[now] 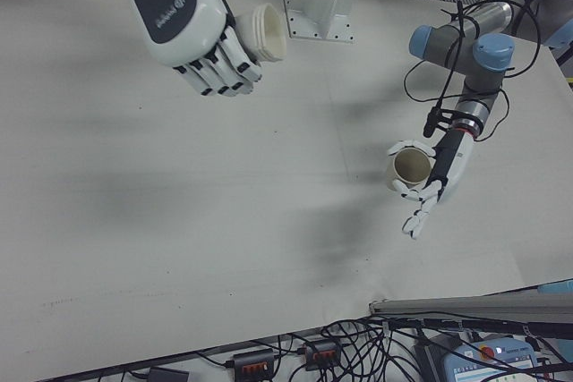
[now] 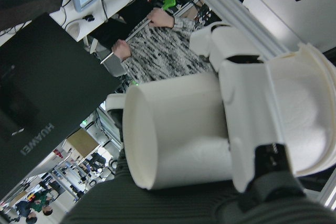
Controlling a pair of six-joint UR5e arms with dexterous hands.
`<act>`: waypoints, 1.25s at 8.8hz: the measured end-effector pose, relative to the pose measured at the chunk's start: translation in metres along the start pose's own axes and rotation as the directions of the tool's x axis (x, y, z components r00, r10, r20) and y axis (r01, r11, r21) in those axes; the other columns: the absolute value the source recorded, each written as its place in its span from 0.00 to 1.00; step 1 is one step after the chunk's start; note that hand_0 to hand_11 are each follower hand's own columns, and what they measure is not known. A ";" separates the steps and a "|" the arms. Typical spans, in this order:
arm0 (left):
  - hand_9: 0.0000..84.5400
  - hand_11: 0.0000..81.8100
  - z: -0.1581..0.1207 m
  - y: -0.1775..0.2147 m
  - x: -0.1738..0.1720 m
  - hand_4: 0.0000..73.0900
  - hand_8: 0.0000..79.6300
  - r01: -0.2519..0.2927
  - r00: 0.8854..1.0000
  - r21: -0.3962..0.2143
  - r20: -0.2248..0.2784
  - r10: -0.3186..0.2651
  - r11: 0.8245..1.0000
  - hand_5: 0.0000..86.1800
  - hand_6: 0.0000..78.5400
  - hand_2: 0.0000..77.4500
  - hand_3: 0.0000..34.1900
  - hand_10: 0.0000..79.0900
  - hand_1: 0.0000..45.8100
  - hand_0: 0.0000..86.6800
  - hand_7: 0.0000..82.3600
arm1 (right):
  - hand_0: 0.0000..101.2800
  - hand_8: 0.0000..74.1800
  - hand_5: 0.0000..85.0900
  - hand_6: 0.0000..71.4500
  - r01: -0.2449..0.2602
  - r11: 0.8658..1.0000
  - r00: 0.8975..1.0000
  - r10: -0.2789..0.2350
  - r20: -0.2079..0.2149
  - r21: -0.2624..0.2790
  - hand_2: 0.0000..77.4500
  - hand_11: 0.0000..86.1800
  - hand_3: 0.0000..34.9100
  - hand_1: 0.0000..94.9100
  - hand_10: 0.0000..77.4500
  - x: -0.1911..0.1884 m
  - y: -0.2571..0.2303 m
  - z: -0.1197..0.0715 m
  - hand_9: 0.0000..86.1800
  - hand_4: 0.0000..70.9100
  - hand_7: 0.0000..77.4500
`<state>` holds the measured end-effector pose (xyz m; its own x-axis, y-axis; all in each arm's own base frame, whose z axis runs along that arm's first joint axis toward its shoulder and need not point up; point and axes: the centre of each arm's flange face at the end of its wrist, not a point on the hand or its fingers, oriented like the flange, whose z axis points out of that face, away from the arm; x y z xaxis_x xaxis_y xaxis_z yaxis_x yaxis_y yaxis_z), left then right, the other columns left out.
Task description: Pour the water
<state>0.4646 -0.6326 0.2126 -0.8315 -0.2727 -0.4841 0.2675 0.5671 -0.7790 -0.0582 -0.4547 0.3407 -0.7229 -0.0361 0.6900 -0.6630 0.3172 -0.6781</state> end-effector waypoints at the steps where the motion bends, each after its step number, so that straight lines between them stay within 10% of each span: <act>1: 0.06 0.09 -0.019 -0.047 0.015 0.47 0.05 0.028 1.000 0.050 -0.016 -0.027 0.998 0.58 0.10 0.46 0.00 0.05 0.31 0.51 0.12 | 0.79 0.58 0.82 0.55 -0.022 0.998 1.000 0.021 0.023 0.053 0.42 0.78 0.00 0.31 0.61 -0.025 -0.037 -0.017 0.68 0.15 0.75; 4: 0.05 0.09 -0.095 -0.158 0.039 0.48 0.05 0.075 0.996 0.142 -0.066 -0.067 0.987 0.58 0.10 0.46 0.00 0.04 0.31 0.51 0.11 | 0.79 0.60 0.82 0.49 -0.047 0.982 0.999 0.050 -0.008 0.185 0.42 0.78 0.00 0.31 0.63 -0.014 -0.131 -0.049 0.71 0.09 0.63; 11: 0.05 0.09 -0.348 -0.365 0.037 0.47 0.03 0.070 0.986 0.262 -0.162 -0.027 0.963 0.58 0.10 0.46 0.00 0.04 0.30 0.52 0.09 | 0.79 0.63 0.82 0.45 -0.086 0.949 0.993 0.105 -0.045 0.303 0.37 0.78 0.00 0.32 0.66 0.229 -0.379 -0.113 0.72 0.08 0.55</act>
<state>0.1669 -0.5789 0.6177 -0.9064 -0.1581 -0.3917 0.3273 0.3231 -0.8880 0.0496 -0.4765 0.7844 -0.7789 0.0405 0.6258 -0.6257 0.0167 -0.7799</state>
